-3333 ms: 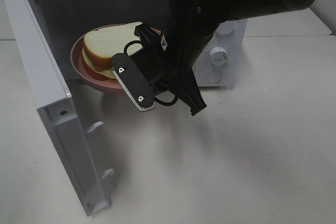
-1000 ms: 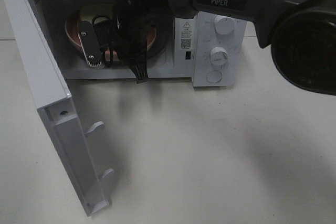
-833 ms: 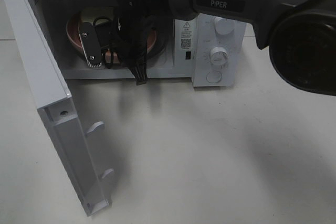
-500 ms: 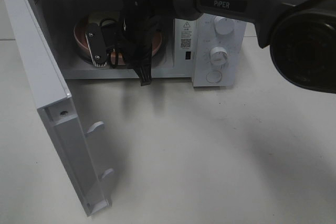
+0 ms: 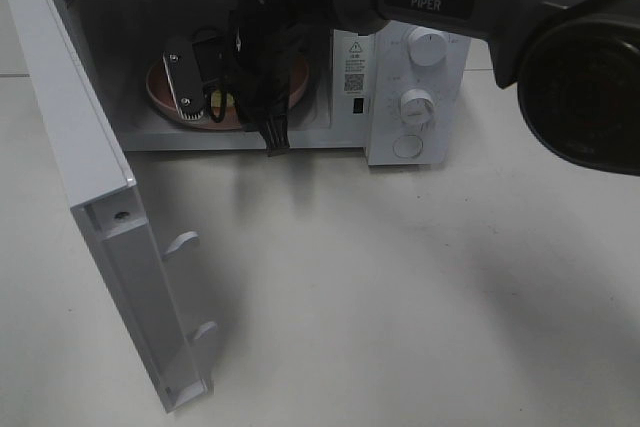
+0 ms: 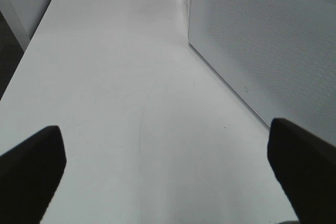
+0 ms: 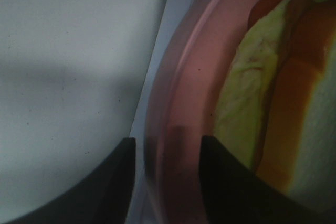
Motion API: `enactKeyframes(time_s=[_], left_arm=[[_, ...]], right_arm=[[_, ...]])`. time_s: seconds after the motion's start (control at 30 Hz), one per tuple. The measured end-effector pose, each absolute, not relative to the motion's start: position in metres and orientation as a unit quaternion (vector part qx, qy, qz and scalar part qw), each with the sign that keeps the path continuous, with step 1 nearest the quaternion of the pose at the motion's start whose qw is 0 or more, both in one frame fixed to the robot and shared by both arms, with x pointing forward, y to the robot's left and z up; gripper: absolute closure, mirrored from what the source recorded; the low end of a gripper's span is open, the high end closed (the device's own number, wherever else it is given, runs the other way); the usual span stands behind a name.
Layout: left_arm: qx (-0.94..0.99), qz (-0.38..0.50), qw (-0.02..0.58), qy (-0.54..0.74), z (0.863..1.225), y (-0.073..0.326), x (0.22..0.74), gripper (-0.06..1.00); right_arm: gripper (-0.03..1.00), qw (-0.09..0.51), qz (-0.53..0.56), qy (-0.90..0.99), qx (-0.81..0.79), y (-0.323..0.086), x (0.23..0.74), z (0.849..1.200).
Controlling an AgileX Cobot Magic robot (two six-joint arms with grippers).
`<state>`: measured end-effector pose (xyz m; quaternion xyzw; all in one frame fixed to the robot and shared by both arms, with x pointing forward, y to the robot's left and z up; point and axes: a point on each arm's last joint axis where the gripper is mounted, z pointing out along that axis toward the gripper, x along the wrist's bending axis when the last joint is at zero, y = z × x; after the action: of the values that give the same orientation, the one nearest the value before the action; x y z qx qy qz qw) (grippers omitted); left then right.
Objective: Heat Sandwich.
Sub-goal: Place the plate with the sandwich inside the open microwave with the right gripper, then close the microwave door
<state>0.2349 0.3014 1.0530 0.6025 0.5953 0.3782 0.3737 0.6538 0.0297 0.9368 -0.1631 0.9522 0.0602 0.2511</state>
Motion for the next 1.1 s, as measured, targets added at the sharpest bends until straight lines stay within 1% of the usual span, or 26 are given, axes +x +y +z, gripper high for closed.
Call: enactKeyframes(time_s=[0.07,0.1,0.13,0.2,0.23,0.27,0.37,0.63,0.8,0.93,1.1], left_arm=[[0.603,0.378,0.374,0.595,1.053,0.301,0.235,-0.05],[0.603,0.378,0.374,0.595,1.053,0.301,0.235,-0.05],[0.602,0.378,0.374,0.595,1.053,0.301,0.235,-0.05],[0.603,0.378,0.374,0.595,1.053,0.301,0.235,-0.05],[0.603,0.378,0.374,0.595,1.053,0.301,0.235,-0.05],[0.602,0.378,0.374,0.595,1.053,0.301,0.235,-0.05],[0.602,0.378,0.374,0.595,1.053,0.301,0.235,-0.05],[0.603,0.378,0.374,0.595,1.053,0.301,0.235,-0.05],[0.603,0.378,0.374,0.595,1.053,0.301,0.235,-0.05],[0.602,0.378,0.374,0.595,1.053,0.301,0.235,-0.05],[0.603,0.378,0.374,0.595,1.053,0.301,0.235,-0.05]], right_arm=[[0.45,0.251,0.062,0.953,-0.157,0.03,0.654,0.937],[0.45,0.251,0.062,0.953,-0.157,0.03,0.654,0.937],[0.38,0.25,0.065,0.955,-0.144,0.03,0.654,0.937],[0.33,0.249,0.069,0.957,-0.13,0.03,0.654,0.937],[0.33,0.249,0.069,0.957,-0.13,0.03,0.654,0.937],[0.3,0.248,0.073,0.959,-0.117,0.03,0.654,0.937],[0.26,0.25,0.077,0.959,-0.108,0.03,0.653,0.938],[0.24,0.252,0.082,0.959,-0.105,0.026,0.648,0.94],[0.21,0.264,0.093,0.954,-0.105,0.023,0.644,0.941],[0.18,0.28,0.105,0.95,-0.087,0.019,0.64,0.949],[0.18,0.285,0.108,0.951,-0.049,0.011,0.633,0.953]])
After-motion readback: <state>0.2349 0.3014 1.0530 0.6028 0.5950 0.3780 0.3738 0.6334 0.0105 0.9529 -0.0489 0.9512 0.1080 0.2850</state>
